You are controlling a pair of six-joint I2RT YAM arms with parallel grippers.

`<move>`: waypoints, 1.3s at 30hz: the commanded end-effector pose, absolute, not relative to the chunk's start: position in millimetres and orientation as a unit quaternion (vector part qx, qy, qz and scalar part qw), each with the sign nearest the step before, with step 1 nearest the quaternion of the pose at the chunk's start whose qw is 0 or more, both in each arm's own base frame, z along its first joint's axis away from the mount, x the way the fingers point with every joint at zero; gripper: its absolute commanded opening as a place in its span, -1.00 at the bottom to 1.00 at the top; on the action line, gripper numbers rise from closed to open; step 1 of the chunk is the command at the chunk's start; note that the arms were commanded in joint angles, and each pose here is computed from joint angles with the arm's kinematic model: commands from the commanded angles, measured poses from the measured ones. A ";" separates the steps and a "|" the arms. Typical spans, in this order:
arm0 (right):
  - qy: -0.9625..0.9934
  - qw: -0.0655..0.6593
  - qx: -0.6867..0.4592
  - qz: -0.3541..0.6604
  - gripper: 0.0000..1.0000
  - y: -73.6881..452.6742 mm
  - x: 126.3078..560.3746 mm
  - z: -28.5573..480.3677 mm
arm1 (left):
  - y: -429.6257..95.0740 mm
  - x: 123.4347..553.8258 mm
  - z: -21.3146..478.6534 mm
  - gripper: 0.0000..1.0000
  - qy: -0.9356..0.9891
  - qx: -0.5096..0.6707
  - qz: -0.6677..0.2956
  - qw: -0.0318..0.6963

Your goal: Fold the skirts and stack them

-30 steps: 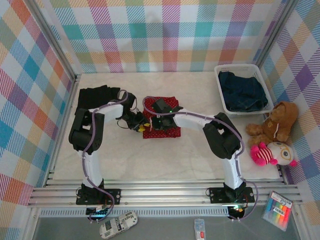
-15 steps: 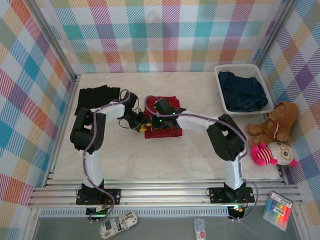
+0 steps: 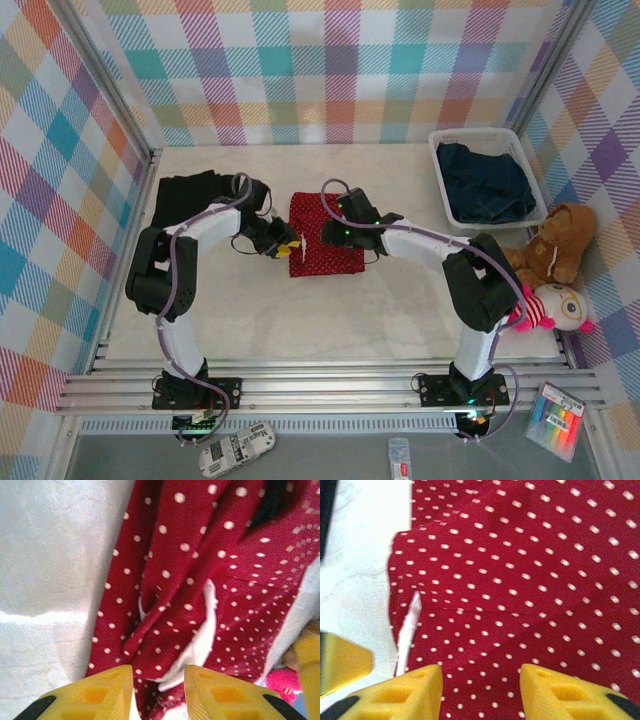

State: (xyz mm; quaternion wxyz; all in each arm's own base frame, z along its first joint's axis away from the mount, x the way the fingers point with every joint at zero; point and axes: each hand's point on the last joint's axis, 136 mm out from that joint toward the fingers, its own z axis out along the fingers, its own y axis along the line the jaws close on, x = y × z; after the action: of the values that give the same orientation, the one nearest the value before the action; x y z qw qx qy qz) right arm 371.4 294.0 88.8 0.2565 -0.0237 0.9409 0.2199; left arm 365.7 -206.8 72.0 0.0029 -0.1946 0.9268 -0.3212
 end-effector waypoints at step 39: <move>0.938 0.174 0.063 0.292 0.98 273.4 362.6 51.7 | -217.9 377.3 85.6 -1.00 0.917 -0.189 -0.350 0.014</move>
State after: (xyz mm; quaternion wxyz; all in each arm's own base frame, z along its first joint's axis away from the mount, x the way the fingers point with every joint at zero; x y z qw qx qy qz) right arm 362.4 269.3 53.4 0.1816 0.0583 0.9389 0.2866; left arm 377.7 -210.4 84.9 0.0253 -0.1928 0.9209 -0.3378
